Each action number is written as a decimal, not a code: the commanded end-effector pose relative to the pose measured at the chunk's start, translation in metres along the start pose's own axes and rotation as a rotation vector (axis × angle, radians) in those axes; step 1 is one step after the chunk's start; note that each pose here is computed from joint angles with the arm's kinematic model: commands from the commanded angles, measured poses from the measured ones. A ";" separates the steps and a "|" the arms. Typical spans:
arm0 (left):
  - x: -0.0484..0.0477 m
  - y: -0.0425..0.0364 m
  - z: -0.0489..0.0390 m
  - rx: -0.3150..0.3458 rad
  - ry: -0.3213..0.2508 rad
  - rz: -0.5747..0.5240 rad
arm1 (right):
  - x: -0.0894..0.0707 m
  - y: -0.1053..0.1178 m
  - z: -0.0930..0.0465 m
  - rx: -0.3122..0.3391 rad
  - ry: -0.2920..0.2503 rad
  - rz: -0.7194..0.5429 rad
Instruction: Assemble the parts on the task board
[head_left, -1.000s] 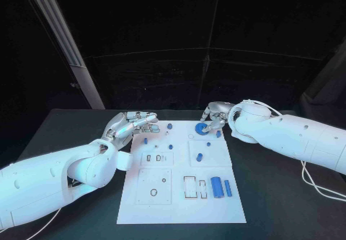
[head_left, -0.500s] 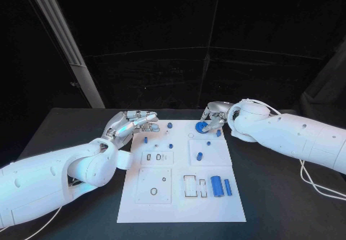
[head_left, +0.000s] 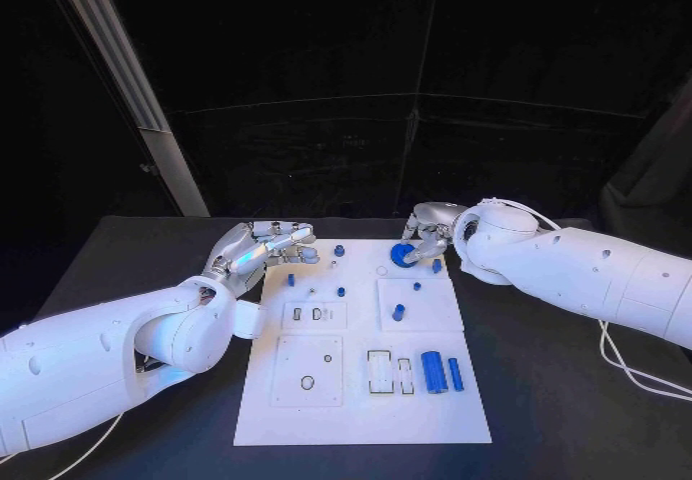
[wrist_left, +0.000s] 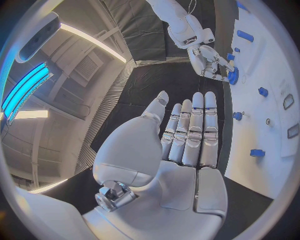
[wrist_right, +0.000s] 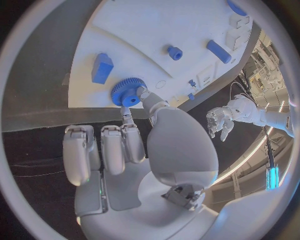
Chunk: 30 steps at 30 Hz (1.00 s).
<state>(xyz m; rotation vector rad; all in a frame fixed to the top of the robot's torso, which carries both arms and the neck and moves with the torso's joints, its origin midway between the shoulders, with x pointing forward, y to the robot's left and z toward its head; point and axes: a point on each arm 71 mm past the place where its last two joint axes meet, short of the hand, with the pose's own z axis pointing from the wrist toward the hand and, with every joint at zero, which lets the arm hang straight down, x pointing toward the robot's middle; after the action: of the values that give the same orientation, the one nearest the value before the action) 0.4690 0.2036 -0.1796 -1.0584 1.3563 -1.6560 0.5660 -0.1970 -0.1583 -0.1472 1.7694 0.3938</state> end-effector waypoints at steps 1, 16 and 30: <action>0.0010 -0.0011 0.0003 0.006 0.011 -0.007 | -0.008 0.005 -0.002 -0.034 -0.116 -0.021; -0.0006 -0.0020 -0.0012 0.007 0.007 -0.005 | -0.013 0.054 -0.016 -0.157 -0.217 -0.001; -0.0007 -0.0025 -0.0015 0.009 0.006 -0.005 | -0.001 0.113 -0.004 -0.237 -0.206 -0.027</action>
<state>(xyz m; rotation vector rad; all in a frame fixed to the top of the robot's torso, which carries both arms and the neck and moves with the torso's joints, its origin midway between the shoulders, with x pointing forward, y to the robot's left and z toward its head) 0.4682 0.2062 -0.1791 -1.0600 1.3545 -1.6529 0.5272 -0.0933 -0.1371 -0.2825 1.5355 0.6055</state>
